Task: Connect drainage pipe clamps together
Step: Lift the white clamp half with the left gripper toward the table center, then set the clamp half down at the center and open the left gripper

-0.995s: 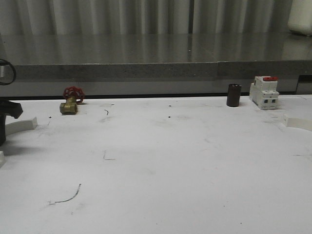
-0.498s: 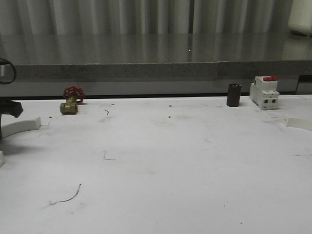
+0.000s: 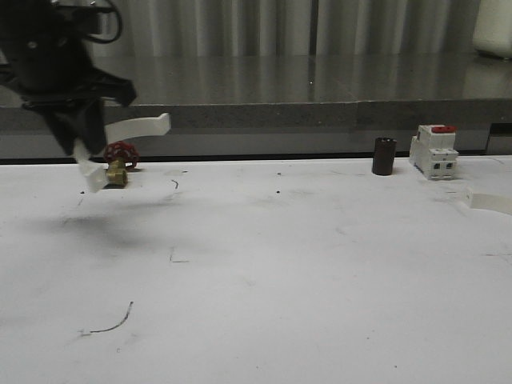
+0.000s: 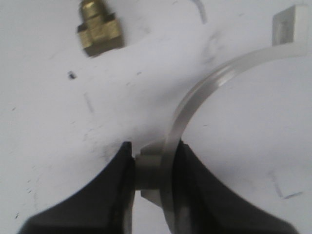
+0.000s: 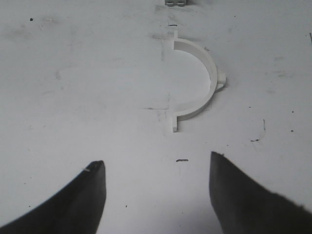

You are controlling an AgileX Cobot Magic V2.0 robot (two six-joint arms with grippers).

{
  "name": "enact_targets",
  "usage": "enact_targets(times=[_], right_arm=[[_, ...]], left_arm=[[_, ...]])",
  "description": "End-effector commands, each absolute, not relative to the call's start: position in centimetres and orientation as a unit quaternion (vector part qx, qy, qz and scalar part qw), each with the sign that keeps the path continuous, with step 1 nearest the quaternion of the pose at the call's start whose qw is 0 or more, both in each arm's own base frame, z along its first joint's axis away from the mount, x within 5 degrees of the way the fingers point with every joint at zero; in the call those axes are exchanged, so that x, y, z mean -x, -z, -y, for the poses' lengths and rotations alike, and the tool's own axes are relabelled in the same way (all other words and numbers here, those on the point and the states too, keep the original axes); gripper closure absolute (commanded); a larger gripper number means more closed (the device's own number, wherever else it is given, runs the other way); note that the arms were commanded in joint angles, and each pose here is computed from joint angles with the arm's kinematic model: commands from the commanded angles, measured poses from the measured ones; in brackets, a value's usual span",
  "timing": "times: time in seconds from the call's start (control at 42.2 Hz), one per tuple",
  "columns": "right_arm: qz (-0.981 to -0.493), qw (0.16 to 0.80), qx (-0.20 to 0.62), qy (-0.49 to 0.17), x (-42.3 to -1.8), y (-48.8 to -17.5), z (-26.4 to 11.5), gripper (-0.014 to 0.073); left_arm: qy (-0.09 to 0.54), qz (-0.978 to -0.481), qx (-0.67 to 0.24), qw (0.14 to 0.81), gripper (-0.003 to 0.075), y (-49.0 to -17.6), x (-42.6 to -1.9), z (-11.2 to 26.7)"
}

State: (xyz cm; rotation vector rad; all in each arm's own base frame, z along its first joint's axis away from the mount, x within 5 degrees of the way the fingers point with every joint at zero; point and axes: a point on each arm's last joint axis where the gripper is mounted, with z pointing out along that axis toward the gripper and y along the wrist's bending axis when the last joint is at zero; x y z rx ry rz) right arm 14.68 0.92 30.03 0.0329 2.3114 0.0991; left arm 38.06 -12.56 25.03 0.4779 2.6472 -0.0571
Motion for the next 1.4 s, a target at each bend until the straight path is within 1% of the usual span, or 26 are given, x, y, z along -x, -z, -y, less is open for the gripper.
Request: enact_targets(times=[0.0,0.119,0.19,0.356,0.45,0.616,0.758,0.995,1.161,1.375], right_arm=[[-0.895,0.444,-0.012,-0.036,-15.1,-31.5,-0.8,0.0107],[-0.895,0.444,-0.012,-0.036,-15.1,-31.5,-0.8,0.0107],[-0.895,0.444,-0.012,-0.036,-15.1,-31.5,-0.8,0.0107],[-0.895,0.444,-0.012,-0.036,-15.1,-31.5,-0.8,0.0107],[-0.895,0.444,-0.012,-0.036,-15.1,-31.5,-0.8,0.0107],[-0.895,0.444,-0.012,-0.036,-15.1,-31.5,-0.8,0.0107],[-0.895,0.444,-0.012,-0.036,-15.1,-31.5,-0.8,0.0107],[-0.895,0.444,-0.012,-0.036,-15.1,-31.5,-0.8,0.0107],[-0.895,0.444,-0.012,-0.036,-15.1,-31.5,-0.8,0.0107],[-0.895,0.444,-0.012,-0.036,-15.1,-31.5,-0.8,0.0107]], left_arm=[[0.043,-0.941,-0.190,0.275,0.0714,-29.3,-37.0,15.4],[0.044,-0.944,-0.169,0.279,0.0713,-29.2,-36.7,17.8],[0.058,-0.949,-0.145,0.275,0.0711,-28.8,-36.7,19.3],[0.073,-0.960,-0.119,0.243,0.0711,-26.5,-36.6,22.8],[0.066,-0.966,-0.102,0.228,0.0711,-24.7,-36.6,24.5],[0.069,-0.972,-0.058,0.218,0.0710,-22.7,-36.8,26.4],[0.083,-0.975,-0.031,0.205,0.0710,-21.7,-36.7,27.5],[0.076,-0.979,-0.027,0.185,0.0710,-20.8,-36.7,27.7],[0.086,-0.984,0.003,0.158,0.0710,-19.7,-36.5,28.0],[0.086,-0.984,0.013,0.156,0.0709,-19.5,-36.6,28.0]])
